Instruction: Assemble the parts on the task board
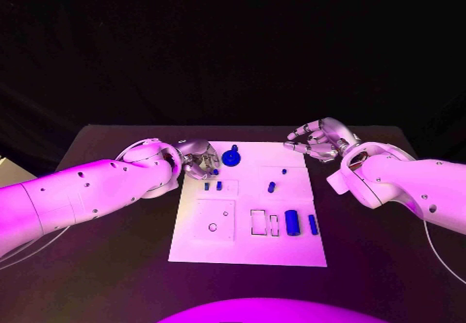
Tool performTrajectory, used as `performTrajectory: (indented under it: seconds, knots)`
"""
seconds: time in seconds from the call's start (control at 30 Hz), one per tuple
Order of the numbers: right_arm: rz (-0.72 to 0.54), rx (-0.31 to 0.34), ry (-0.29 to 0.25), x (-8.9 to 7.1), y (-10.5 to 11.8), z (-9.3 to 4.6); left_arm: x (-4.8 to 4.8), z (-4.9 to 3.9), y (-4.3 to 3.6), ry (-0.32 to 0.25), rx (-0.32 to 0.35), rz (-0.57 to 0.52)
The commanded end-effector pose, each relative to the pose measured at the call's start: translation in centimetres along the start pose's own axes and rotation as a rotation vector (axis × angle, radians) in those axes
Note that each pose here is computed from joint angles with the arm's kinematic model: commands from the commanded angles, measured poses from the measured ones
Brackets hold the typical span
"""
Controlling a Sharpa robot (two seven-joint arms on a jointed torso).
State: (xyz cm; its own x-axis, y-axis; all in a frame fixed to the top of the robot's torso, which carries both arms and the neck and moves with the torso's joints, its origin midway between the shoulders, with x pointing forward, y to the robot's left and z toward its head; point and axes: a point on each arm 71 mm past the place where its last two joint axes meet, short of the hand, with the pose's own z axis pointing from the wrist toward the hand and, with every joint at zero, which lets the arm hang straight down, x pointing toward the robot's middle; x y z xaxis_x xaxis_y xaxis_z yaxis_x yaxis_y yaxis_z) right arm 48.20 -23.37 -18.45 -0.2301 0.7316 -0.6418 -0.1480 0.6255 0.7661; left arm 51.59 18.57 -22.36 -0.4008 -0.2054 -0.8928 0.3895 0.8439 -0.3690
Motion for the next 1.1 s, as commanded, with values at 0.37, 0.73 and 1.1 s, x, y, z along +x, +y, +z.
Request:
performTrajectory:
  seconds: [0.37,0.73,1.1]
  knots:
    - [-0.117,-0.021,0.030,-0.7,-0.9,0.4,-0.92,-1.38,1.73,-0.009,-0.034,-0.050]
    - [-0.526,-0.099,0.161,0.1,-1.4,0.8,-3.88,-3.72,4.06,-0.151,0.003,-0.562]
    - [-0.752,-0.134,0.227,2.3,-1.5,0.7,-4.68,-5.29,4.08,-0.110,0.218,-1.152]
